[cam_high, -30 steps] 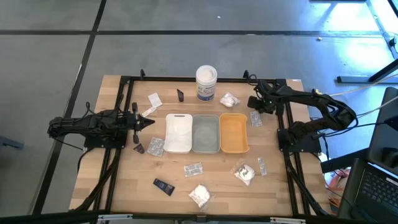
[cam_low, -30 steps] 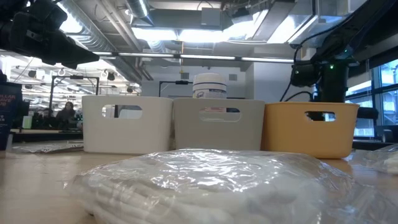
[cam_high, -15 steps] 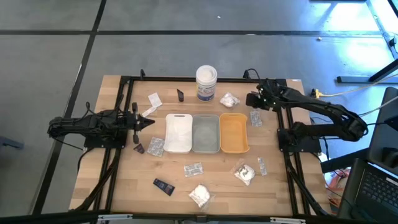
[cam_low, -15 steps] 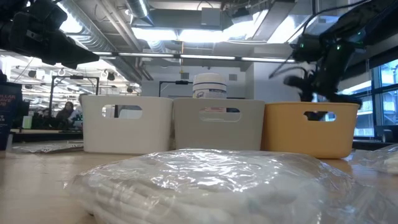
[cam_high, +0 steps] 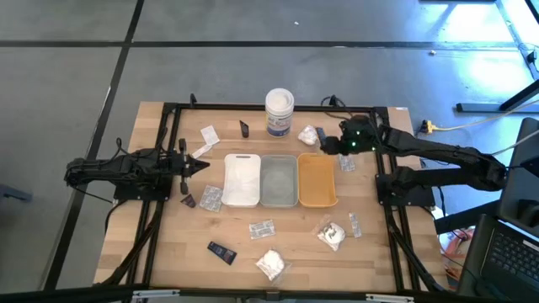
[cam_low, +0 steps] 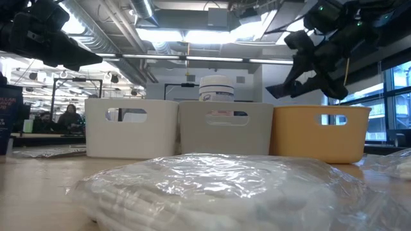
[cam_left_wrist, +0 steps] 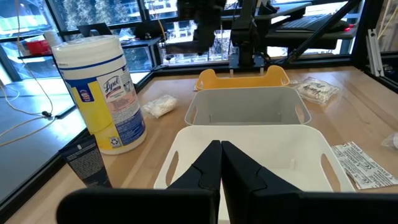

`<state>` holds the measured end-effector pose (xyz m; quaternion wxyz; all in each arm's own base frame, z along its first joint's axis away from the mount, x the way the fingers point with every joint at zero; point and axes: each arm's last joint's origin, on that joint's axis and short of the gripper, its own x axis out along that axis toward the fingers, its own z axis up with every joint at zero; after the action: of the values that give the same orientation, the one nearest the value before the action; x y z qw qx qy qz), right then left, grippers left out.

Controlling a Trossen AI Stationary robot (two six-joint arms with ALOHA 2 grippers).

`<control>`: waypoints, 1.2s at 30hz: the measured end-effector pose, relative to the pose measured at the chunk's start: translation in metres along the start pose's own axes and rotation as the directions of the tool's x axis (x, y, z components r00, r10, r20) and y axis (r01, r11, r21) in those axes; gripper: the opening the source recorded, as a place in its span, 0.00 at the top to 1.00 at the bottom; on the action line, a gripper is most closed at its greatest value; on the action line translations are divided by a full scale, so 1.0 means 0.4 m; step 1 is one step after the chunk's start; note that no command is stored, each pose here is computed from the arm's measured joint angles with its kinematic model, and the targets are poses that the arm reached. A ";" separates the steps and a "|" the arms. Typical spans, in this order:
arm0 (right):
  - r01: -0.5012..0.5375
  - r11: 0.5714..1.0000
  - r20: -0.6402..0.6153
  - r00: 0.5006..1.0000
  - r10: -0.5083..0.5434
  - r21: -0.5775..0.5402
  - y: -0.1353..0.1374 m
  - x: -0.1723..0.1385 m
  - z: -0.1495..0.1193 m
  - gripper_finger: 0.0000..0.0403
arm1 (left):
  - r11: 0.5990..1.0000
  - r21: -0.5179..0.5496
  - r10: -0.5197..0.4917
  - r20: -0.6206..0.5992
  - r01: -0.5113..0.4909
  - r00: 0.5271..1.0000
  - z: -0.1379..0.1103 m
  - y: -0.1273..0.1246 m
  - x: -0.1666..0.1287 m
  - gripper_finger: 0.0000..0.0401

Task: Pick & Place Travel size toiletries
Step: Put the black shave cream into the yellow bin

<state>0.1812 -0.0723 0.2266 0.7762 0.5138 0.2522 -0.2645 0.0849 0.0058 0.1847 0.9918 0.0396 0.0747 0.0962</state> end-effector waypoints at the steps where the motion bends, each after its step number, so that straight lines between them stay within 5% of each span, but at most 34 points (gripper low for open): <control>1: -0.006 1.000 -0.008 1.000 0.006 -0.007 0.008 0.002 -0.010 0.64 | 1.000 0.000 0.001 0.000 -0.001 1.000 0.000 0.000 0.000 0.99; 21: -0.109 0.993 -0.116 0.988 0.103 -0.052 0.115 -0.015 -0.226 0.67 | 1.000 0.000 0.000 0.000 0.000 1.000 0.000 0.000 0.000 0.99; 27: -0.042 0.998 -0.089 0.995 0.038 -0.053 0.115 0.003 -0.269 0.62 | 1.000 0.000 0.001 0.000 -0.001 1.000 0.000 0.000 0.000 0.99; 36: 0.121 0.993 -0.028 0.992 -0.121 0.000 0.090 0.062 -0.283 0.67 | 1.000 0.000 0.000 0.000 0.000 1.000 0.000 0.000 0.000 0.99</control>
<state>0.2102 0.0414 0.1950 0.7547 0.5020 0.2933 -0.3040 0.0849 0.0058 0.1847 0.9918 0.0397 0.0747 0.0963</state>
